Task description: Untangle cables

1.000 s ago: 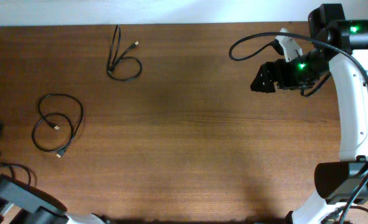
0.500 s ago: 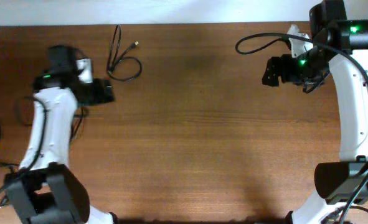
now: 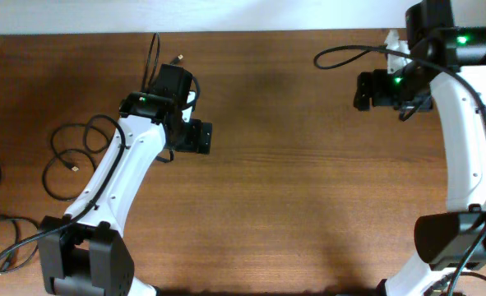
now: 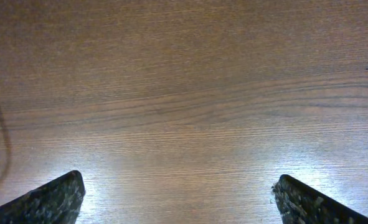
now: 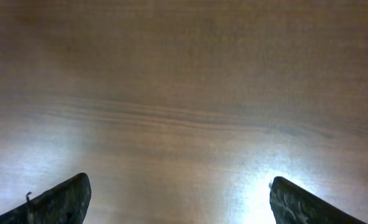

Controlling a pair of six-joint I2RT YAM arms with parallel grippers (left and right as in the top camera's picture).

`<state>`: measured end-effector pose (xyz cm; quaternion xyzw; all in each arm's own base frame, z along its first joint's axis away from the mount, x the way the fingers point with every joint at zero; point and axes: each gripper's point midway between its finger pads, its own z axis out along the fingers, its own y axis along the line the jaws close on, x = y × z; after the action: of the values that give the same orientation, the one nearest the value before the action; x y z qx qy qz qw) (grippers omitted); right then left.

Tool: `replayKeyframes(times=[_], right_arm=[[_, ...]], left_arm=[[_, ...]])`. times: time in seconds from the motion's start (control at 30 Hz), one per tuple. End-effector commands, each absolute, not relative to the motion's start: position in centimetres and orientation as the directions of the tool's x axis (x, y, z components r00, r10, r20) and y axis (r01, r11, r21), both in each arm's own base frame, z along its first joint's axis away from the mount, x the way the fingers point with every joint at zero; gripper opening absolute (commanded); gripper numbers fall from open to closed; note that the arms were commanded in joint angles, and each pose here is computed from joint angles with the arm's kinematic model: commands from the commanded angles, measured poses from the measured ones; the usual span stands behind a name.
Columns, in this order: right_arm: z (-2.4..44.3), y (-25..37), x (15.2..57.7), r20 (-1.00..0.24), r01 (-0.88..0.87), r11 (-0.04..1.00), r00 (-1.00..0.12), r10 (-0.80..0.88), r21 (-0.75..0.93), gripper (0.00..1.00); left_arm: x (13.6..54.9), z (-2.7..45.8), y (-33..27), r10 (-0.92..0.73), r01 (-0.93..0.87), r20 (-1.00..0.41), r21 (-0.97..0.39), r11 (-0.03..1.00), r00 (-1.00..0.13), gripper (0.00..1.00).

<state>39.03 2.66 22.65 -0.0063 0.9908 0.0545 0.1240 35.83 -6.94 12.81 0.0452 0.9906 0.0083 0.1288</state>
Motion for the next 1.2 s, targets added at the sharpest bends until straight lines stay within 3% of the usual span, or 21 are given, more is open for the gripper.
replayKeyframes(times=[0.0, 0.17, 0.2, 1.17], right_arm=[[20.1, 3.2, 38.5, -0.196, -0.039, 0.996, -0.98, -0.023, 0.074, 0.91], [18.6, 3.4, 38.1, -0.165, -0.039, 0.996, -0.986, -0.026, 0.081, 0.93], [18.6, 3.4, 38.1, -0.165, -0.04, 0.996, -0.986, -0.026, 0.081, 0.99], [18.6, 3.4, 38.1, -0.166, -0.04, 0.996, -0.986, -0.026, 0.081, 0.99]], left_arm=[[36.2, 14.4, -6.8, 0.069, 0.064, -0.301, 0.029, 0.998, -0.951, 0.99], [36.2, 14.4, -6.8, 0.069, 0.063, -0.301, 0.029, 0.998, -0.951, 0.99], [36.2, 14.4, -6.8, 0.069, 0.063, -0.301, 0.029, 0.998, -0.951, 0.99], [35.8, 14.3, -6.3, 0.074, 0.061, -0.284, 0.052, 0.997, -0.956, 0.99]])
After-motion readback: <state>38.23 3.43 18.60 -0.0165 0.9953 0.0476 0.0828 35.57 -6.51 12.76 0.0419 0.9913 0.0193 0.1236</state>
